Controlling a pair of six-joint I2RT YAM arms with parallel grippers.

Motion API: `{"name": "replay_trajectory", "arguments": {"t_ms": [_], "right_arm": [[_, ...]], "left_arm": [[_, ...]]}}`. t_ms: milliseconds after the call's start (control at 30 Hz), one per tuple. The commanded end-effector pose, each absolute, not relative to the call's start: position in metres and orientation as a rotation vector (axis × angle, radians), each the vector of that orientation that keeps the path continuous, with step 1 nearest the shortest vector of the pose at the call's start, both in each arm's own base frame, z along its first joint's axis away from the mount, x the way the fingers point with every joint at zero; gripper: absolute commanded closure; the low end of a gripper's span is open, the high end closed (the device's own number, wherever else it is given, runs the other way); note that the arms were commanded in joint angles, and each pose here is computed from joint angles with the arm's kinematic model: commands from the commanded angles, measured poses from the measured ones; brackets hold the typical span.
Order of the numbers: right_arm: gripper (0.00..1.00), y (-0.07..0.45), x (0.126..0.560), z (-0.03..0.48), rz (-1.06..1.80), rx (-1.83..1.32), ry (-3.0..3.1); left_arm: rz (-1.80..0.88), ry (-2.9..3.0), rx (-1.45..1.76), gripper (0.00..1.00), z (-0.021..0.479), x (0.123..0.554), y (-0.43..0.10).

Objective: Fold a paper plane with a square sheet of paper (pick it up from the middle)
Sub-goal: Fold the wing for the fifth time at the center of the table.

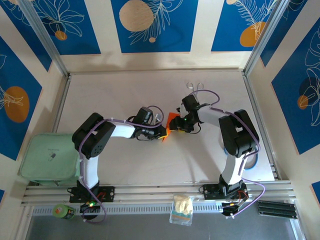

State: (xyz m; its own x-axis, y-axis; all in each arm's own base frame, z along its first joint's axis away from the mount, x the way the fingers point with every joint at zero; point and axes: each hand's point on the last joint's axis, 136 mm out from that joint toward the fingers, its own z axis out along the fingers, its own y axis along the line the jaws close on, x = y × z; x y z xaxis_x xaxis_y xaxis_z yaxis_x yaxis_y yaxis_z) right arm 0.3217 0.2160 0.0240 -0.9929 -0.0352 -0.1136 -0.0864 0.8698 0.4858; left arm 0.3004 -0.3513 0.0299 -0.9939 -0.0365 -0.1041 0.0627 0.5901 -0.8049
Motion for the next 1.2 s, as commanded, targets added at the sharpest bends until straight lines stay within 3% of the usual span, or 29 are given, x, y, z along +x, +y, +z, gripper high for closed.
{"name": "replay_trajectory", "arguments": {"t_ms": [0,1167], "right_arm": [[0.46,0.211,0.327,-0.002,0.621,-0.045,2.995],[0.47,0.200,0.316,-0.044,0.384,0.150,3.213]], "left_arm": [[-1.378,2.700,-0.001,0.91,0.029,0.302,-0.346],[-1.258,2.682,0.094,0.77,0.044,0.300,-0.335]]}}
